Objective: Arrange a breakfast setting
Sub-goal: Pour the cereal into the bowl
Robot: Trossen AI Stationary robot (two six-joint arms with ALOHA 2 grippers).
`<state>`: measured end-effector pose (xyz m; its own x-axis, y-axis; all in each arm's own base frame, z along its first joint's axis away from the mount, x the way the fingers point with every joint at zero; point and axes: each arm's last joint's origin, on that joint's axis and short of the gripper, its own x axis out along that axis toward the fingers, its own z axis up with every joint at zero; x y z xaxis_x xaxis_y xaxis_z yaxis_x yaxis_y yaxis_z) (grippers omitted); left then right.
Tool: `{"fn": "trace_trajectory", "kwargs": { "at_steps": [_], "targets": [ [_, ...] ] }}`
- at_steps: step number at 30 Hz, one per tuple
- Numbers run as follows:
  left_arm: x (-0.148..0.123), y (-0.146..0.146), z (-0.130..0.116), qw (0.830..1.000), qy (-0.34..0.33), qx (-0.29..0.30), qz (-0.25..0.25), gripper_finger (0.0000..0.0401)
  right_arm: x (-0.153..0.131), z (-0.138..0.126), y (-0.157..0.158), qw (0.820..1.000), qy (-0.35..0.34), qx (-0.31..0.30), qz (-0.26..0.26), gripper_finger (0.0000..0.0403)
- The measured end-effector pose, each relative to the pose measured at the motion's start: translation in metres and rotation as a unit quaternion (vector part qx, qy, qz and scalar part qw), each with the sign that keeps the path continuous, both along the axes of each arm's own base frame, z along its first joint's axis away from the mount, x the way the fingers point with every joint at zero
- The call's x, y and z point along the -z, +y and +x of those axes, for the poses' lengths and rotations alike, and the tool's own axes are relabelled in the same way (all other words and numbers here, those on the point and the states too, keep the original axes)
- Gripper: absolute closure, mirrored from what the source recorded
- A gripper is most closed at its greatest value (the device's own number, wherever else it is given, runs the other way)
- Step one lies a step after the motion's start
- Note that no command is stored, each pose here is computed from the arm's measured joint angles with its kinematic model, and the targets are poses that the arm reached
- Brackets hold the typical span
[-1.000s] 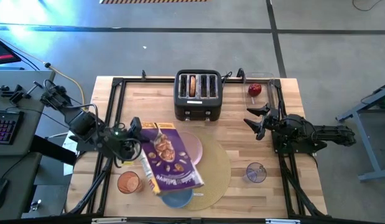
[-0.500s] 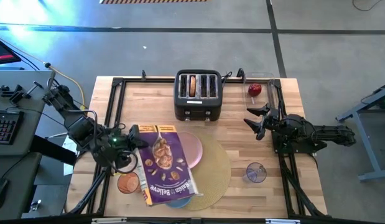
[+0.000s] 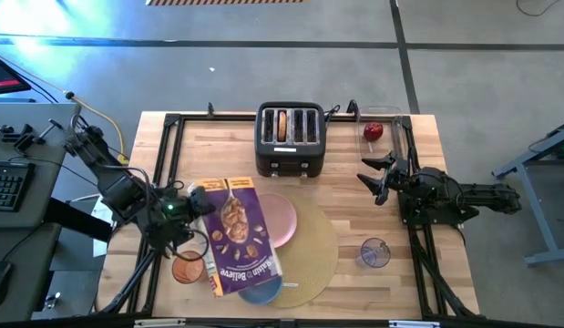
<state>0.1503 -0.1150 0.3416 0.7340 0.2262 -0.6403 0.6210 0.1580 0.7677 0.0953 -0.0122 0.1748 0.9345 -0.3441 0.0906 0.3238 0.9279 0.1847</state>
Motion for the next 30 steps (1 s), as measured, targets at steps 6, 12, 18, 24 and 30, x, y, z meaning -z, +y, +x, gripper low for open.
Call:
{"fn": "trace_trajectory", "kwargs": {
  "at_steps": [6,12,18,24,30],
  "targets": [
    [0.007,-0.007,0.007,0.999,0.014,0.012,0.037,0.0396,0.000,0.000,0.000,1.000,0.000,0.000,0.000,0.0119],
    [0.008,-0.015,0.004,0.997,0.005,0.030,0.071,0.0396,0.000,0.000,0.000,1.000,0.000,0.000,0.000,0.0119],
    [0.007,-0.019,-0.001,0.994,-0.009,0.041,0.097,0.0396,0.000,0.000,0.000,1.000,0.001,0.000,0.000,0.0119],
    [0.008,-0.021,-0.007,0.992,0.000,0.055,0.111,0.0396,0.000,0.000,0.000,1.000,0.002,0.000,0.000,0.0119],
    [0.009,-0.020,-0.011,0.989,0.003,0.055,0.134,0.0396,0.000,0.000,0.000,1.000,0.001,0.000,0.000,0.0119]
  ]
}}
